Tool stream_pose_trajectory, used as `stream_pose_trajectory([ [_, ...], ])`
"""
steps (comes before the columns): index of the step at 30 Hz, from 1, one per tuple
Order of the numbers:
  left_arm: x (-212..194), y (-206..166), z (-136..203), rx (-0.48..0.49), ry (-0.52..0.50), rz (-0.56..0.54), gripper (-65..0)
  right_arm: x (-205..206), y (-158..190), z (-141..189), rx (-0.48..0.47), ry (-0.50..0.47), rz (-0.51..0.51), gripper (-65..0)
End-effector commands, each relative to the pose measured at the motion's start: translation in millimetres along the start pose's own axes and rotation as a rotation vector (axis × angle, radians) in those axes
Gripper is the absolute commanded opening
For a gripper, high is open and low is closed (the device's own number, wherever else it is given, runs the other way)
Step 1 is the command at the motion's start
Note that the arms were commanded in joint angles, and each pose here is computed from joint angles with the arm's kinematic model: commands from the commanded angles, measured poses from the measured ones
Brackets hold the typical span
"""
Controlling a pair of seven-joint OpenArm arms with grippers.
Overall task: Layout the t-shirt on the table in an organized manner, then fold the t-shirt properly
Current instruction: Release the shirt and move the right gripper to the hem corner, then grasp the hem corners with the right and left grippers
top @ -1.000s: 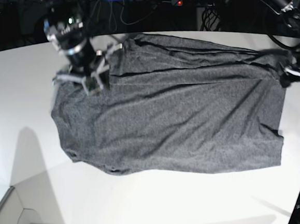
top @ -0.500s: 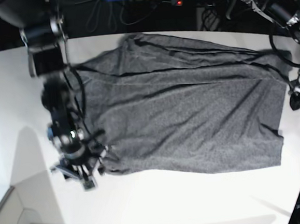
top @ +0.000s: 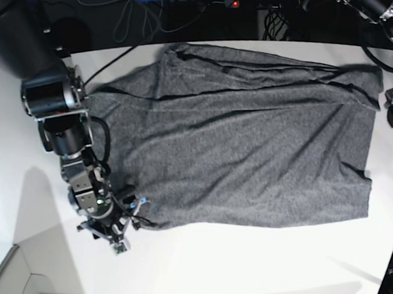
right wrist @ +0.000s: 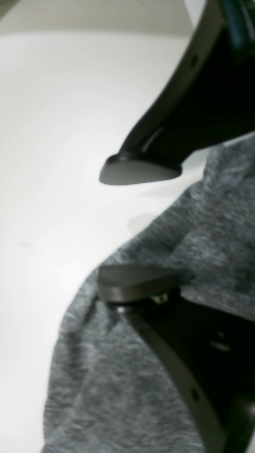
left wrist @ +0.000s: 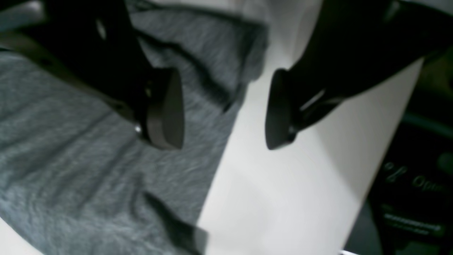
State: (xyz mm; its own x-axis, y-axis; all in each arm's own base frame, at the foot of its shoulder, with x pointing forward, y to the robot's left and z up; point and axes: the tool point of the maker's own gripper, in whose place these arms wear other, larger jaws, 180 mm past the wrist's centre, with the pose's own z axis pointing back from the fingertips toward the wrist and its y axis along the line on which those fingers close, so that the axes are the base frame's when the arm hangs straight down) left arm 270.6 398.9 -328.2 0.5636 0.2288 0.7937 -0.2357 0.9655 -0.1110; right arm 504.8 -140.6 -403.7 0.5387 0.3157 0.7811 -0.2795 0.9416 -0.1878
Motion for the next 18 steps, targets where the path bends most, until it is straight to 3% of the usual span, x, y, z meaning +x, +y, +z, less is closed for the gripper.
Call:
stream_pose_trajectory([
  [1, 25.5, 3.6, 4.8, 0.006, -0.069, -0.021, -29.4, 27.1, -0.9, -0.6, 0.000, -0.064, -0.002, -28.6],
  [8, 37.5, 1.4, 3.0, 0.003, -0.095, -0.022, -29.4, -3.0, 20.7, -1.7, 0.033, -0.019, -0.012, -31.0],
  [12, 45.5, 3.9, 1.1, 0.030, -0.097, -0.040, -29.4, -15.3, 26.0, -0.9, 0.041, -0.001, -0.015, -45.3],
  [16, 57.7, 7.3, -2.3, 0.067, -0.099, -0.058, -29.4, -16.8, 24.3, -0.6, 0.038, 0.001, -0.016, -65.0],
  [18, 70.2, 8.0, -3.9, 0.086, -0.117, -0.067, -29.4, -17.4, 20.2, -0.1, 0.032, 0.006, -0.012, -65.0],
])
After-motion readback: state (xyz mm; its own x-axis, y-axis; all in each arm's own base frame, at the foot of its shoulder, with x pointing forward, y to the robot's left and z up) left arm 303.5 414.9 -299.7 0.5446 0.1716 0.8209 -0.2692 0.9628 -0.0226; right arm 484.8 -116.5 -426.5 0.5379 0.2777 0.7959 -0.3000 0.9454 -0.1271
